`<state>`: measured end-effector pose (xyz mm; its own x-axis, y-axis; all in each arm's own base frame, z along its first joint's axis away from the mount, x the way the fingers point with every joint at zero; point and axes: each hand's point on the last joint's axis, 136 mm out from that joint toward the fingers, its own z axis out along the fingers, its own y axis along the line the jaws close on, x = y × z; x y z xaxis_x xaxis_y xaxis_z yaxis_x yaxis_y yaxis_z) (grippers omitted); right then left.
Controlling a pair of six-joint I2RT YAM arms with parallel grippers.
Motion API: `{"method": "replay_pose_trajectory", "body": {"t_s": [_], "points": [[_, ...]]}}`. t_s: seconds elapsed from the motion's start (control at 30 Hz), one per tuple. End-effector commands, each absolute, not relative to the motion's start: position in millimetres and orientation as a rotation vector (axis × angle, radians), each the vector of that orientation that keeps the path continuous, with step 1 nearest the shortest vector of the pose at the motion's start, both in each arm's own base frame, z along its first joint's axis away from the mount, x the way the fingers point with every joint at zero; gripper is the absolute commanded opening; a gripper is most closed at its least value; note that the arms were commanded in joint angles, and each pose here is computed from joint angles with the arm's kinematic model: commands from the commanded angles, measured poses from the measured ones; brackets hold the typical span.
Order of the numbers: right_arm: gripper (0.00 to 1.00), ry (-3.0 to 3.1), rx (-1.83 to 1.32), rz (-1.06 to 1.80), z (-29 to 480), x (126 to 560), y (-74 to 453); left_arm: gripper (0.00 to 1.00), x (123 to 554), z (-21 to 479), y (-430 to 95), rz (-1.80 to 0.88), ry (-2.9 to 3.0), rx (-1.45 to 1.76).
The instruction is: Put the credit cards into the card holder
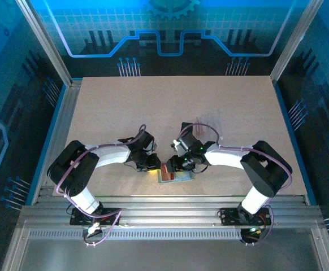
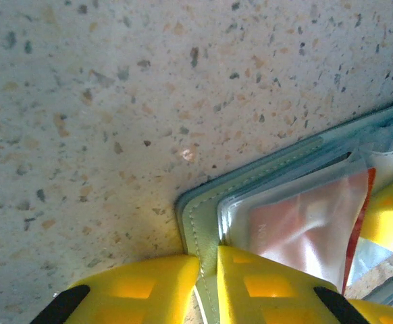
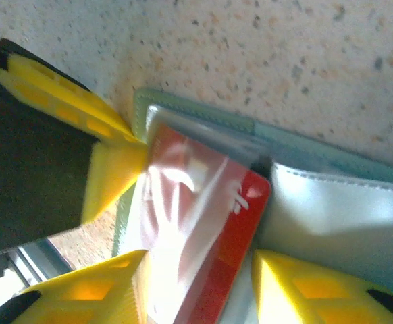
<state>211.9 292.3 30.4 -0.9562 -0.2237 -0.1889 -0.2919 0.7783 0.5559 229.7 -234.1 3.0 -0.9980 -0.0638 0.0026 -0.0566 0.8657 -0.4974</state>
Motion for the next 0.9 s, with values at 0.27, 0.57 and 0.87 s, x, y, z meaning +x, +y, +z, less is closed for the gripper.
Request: {"method": "replay_pose_trajectory", "body": {"t_s": [0.27, 0.57, 0.87], "points": [[0.41, 2.870, -0.476, 0.569, 55, 214, 253, 0.21, 207, -53, -215, -0.617, 3.125, -0.126], [0.29, 2.887, -0.554, 0.237, 45, 238, 233, 0.21, 207, -53, -216, -0.623, 3.124, -0.125], [0.29, 2.909, -0.616, 0.109, 22, 239, 237, 0.21, 206, -54, -215, -0.620, 3.129, -0.124]]}}
